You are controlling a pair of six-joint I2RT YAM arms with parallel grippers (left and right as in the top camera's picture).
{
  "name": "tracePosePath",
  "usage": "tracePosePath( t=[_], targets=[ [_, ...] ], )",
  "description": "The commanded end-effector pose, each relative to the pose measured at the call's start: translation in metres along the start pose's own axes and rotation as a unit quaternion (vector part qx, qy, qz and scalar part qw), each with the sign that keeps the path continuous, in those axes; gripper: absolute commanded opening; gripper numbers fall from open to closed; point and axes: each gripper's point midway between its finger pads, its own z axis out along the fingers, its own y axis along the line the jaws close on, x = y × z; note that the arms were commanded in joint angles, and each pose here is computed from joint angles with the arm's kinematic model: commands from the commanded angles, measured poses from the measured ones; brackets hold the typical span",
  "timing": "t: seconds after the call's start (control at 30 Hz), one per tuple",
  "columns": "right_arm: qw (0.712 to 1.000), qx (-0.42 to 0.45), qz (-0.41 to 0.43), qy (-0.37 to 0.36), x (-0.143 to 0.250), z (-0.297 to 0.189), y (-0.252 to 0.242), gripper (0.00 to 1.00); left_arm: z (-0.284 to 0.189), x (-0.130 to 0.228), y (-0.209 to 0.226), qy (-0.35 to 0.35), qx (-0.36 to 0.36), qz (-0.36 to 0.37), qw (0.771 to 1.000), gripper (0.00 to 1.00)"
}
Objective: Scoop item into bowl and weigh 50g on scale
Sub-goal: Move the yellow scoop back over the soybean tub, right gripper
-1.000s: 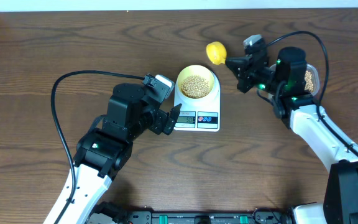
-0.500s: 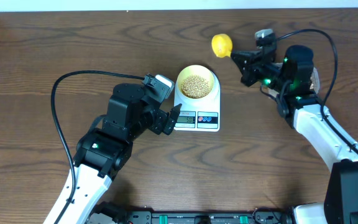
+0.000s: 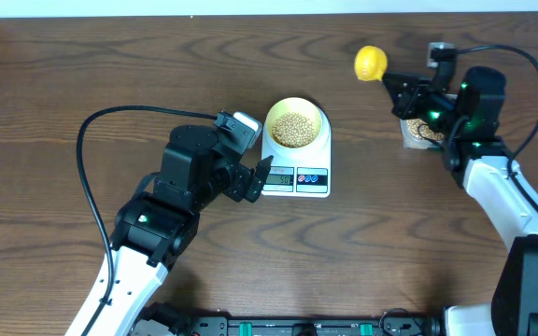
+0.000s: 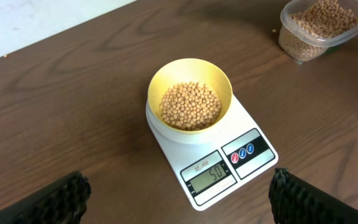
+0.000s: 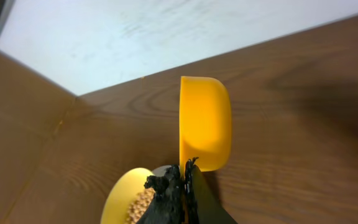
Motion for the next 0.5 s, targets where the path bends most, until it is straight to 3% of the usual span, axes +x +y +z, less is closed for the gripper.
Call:
tracePosePath(
  t=[0.0, 0.47],
  targets=[
    [1.0, 0.014, 0.02, -0.018, -0.014, -0.012, -0.01, 0.01, -0.001, 0.001, 0.001, -0.001, -0.002, -0.004, 1.0, 0.94],
    [0.989, 0.125, 0.053, -0.059, -0.039, -0.067, -0.043, 0.02, -0.001, 0.001, 0.001, -0.001, -0.002, -0.004, 1.0, 0.93]
  ],
)
